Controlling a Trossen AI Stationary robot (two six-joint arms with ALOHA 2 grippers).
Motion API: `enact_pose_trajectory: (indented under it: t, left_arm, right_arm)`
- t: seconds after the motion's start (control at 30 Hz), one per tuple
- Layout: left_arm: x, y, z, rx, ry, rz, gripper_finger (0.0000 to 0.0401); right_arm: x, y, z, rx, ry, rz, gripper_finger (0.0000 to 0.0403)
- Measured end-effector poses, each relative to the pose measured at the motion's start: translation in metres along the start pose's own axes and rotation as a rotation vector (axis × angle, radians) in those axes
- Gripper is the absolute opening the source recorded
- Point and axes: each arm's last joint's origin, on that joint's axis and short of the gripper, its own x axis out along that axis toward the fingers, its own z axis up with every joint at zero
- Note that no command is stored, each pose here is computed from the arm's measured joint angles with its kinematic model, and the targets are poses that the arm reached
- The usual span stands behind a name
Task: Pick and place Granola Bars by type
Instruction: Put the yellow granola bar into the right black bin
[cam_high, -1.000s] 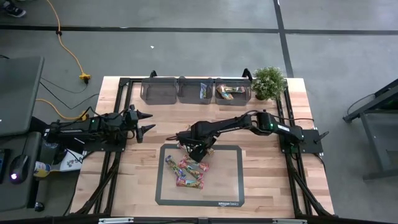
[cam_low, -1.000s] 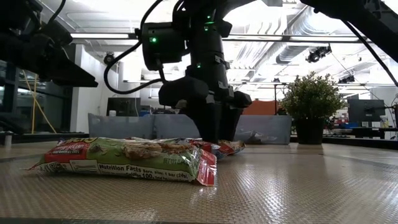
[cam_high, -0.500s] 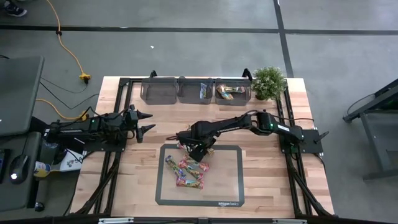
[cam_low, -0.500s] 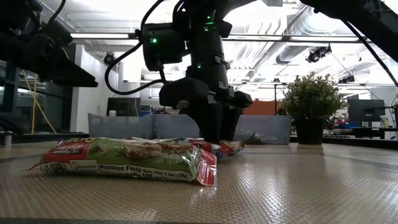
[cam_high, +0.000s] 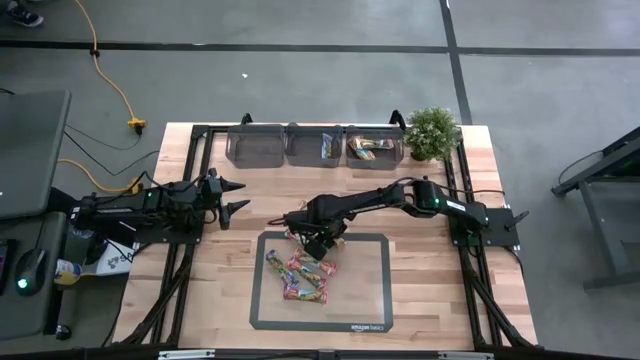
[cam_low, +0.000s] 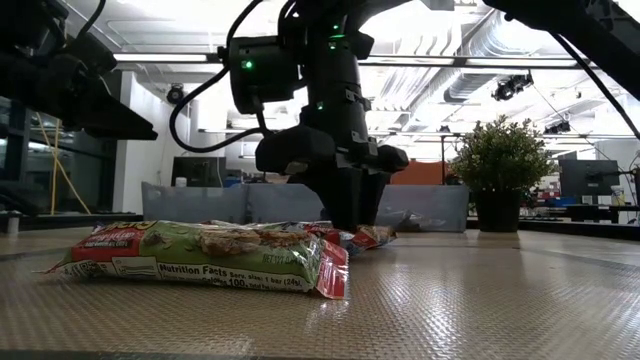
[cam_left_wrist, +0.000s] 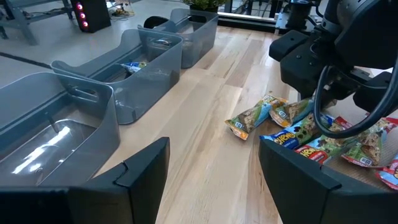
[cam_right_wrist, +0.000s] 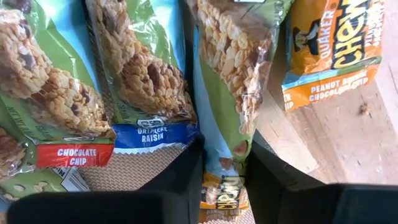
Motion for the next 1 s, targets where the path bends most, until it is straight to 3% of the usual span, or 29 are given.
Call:
enact_pose_trajectory:
  t: [1.0]
  left_arm:
    - [0.0001, 0.0000, -0.0001, 0.000, 0.000, 0.000, 0.0243]
  right_arm:
    - [-0.0078, -0.0006, -0.0008, 0.027, 0.004, -0.025, 0.0082]
